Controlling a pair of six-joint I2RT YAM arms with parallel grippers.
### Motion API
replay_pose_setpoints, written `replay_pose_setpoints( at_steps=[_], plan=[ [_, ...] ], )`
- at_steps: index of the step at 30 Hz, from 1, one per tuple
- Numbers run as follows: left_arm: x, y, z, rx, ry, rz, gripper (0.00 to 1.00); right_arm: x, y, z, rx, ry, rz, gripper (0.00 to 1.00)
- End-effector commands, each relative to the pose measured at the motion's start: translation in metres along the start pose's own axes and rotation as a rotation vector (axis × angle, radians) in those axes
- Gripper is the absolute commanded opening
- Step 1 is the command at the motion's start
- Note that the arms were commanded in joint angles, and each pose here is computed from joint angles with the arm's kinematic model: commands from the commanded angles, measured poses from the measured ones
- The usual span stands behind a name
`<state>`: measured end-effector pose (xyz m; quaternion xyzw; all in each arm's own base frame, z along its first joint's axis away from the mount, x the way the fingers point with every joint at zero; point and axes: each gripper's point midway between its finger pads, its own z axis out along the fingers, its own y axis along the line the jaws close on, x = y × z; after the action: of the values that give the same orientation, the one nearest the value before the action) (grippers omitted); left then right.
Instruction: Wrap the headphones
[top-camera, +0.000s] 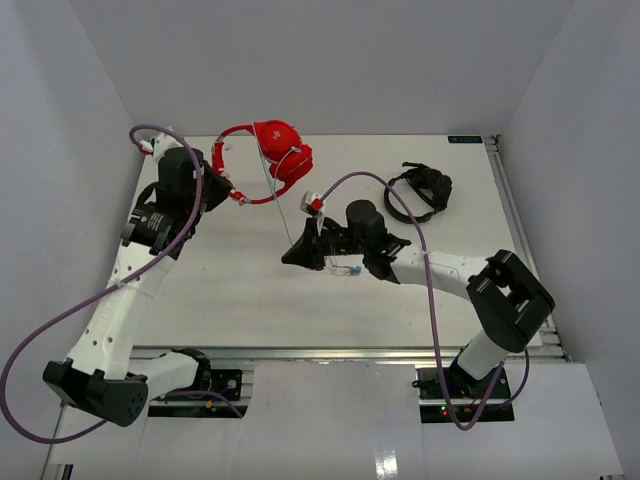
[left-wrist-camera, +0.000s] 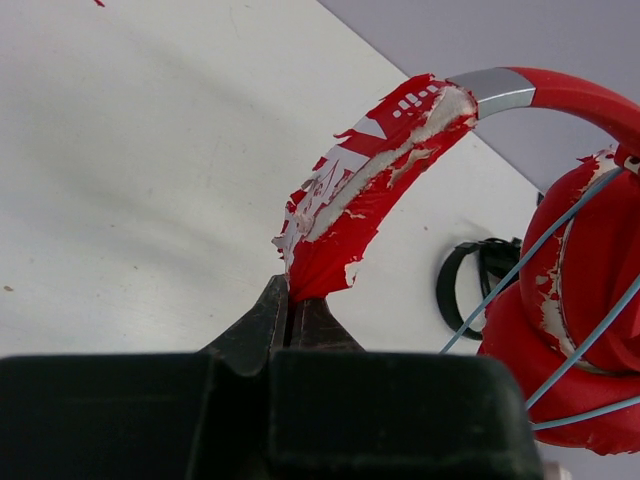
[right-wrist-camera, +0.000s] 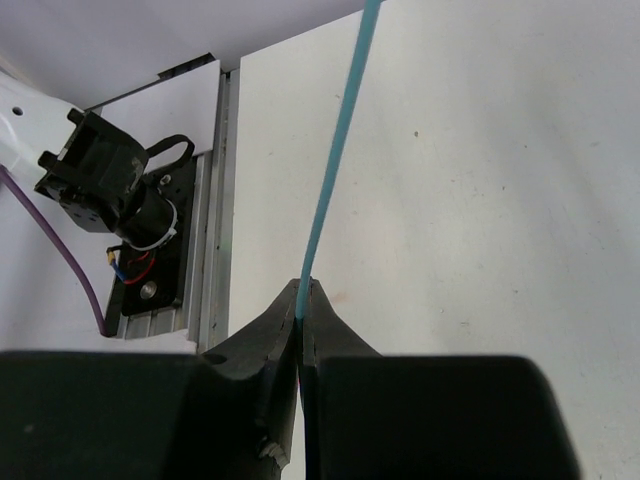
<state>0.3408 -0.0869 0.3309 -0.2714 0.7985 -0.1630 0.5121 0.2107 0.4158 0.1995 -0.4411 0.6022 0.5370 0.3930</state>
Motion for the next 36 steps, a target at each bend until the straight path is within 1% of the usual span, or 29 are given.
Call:
replay_pose_setpoints(
  at_steps=[1, 3, 9, 13, 16, 20, 23, 26, 30, 36],
  plan=[
    [-0.033, -0.035, -0.041, 0.206, -0.089, -0.13, 0.0, -0.008, -0.002, 0.002, 0.02, -0.06, -0.046, 0.08],
    [-0.033, -0.037, -0.055, 0.251, -0.09, -0.132, 0.0, -0.006, -0.008, 0.002, 0.055, -0.07, -0.043, 0.08],
    [-0.011, -0.039, -0.079, 0.361, -0.013, -0.101, 0.0, -0.012, -0.027, 0.005, 0.141, -0.093, -0.038, 0.08],
    [0.002, -0.031, -0.087, 0.376, 0.016, -0.049, 0.0, -0.025, -0.047, 0.003, 0.244, -0.132, -0.05, 0.08],
    [0.011, -0.036, -0.097, 0.448, 0.052, 0.03, 0.0, -0.035, -0.071, -0.003, 0.336, -0.169, -0.032, 0.08],
    [0.045, -0.052, -0.115, 0.628, 0.205, 0.149, 0.0, -0.048, -0.094, -0.012, 0.408, -0.22, -0.005, 0.08],
    [0.07, -0.052, -0.117, 0.707, 0.294, 0.222, 0.0, -0.063, -0.105, -0.018, 0.446, -0.265, -0.005, 0.08],
    [0.088, -0.044, -0.112, 0.722, 0.347, 0.276, 0.0, -0.08, -0.112, -0.026, 0.486, -0.31, -0.02, 0.08],
    [0.105, -0.035, -0.106, 0.727, 0.398, 0.307, 0.0, -0.097, -0.116, -0.038, 0.526, -0.364, -0.049, 0.08],
    [0.119, -0.027, -0.098, 0.722, 0.443, 0.337, 0.0, -0.11, -0.107, -0.062, 0.533, -0.469, -0.09, 0.08]
  ],
)
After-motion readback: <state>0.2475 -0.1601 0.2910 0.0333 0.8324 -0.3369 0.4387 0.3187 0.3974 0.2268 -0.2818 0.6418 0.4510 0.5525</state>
